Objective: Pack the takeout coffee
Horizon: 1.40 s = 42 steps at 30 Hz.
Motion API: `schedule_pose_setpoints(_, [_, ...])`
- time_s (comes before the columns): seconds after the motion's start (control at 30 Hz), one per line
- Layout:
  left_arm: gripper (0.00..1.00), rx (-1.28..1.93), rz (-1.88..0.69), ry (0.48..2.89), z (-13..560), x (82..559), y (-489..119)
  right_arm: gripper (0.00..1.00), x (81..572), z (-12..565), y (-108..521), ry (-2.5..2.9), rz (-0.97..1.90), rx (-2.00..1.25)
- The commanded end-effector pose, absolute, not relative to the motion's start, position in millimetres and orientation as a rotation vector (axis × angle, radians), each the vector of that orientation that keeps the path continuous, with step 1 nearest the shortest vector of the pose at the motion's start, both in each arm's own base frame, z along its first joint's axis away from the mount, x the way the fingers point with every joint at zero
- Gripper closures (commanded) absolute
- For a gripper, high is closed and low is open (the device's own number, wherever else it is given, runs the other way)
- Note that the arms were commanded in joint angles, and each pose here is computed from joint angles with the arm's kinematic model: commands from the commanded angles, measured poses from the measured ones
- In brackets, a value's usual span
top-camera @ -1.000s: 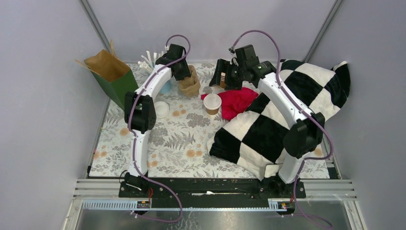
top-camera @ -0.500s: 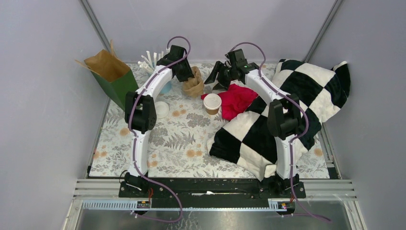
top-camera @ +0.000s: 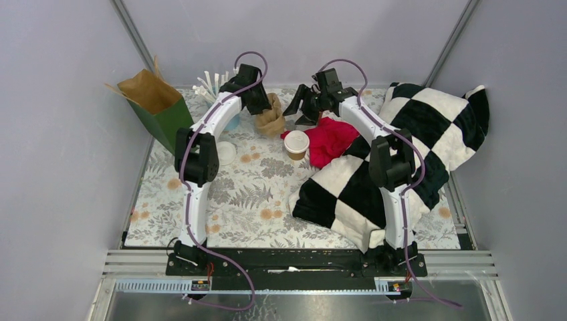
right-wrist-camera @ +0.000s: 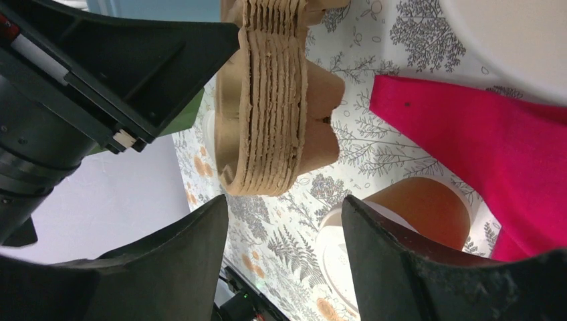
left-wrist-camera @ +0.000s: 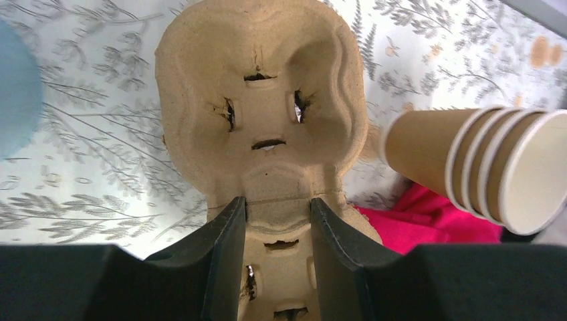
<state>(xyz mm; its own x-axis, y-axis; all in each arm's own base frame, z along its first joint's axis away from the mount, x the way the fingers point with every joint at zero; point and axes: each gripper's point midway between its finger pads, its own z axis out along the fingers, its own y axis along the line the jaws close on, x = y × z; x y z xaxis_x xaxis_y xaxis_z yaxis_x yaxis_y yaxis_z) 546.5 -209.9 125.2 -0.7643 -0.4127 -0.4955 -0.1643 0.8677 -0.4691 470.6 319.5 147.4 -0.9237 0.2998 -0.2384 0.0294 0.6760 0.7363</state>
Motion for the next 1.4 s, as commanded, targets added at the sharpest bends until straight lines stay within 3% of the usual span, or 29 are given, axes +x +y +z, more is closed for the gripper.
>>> schedule_pose_setpoints(0.0, [1.00, -0.266, -0.317, 2.161, 222.2, 556.5, -207.9, 0.30, 481.7, 169.3, 317.3, 2.492, 1.076, 0.198])
schedule_pose_setpoints(0.2, [1.00, -0.229, -0.024, 2.229, 204.3, 554.4, -198.8, 0.30, 472.5, 199.0, 301.9, 2.457, 0.987, 0.135])
schedule_pose_setpoints(0.27, [1.00, -0.138, -0.294, 2.230, 206.4, 553.2, -229.9, 0.30, 467.0, 203.5, 297.1, 2.458, 0.972, 0.120])
schedule_pose_setpoints(0.33, [1.00, -0.245, -0.586, 2.233, 200.9, 552.1, -241.3, 0.30, 460.4, 205.9, 292.0, 2.458, 0.953, 0.110])
schedule_pose_setpoints(0.47, [1.00, -0.154, -0.175, 2.223, 200.0, 553.9, -226.8, 0.30, 447.9, 208.9, 286.5, 2.457, 0.960, 0.109])
schedule_pose_setpoints(0.83, [1.00, -0.177, -0.389, 2.174, 253.2, 547.8, -230.4, 0.26, 431.0, 238.8, 275.3, 2.436, 0.965, 0.067])
schedule_pose_setpoints(1.07, [1.00, -0.111, -0.700, 2.135, 310.4, 498.3, -245.0, 0.23, 389.4, 281.3, 260.1, 2.445, 0.989, -0.016])
schedule_pose_setpoints(1.37, [1.00, -0.136, -0.640, 2.134, 343.4, 417.6, -233.6, 0.18, 331.3, 335.0, 276.3, 2.350, 1.296, -0.071])
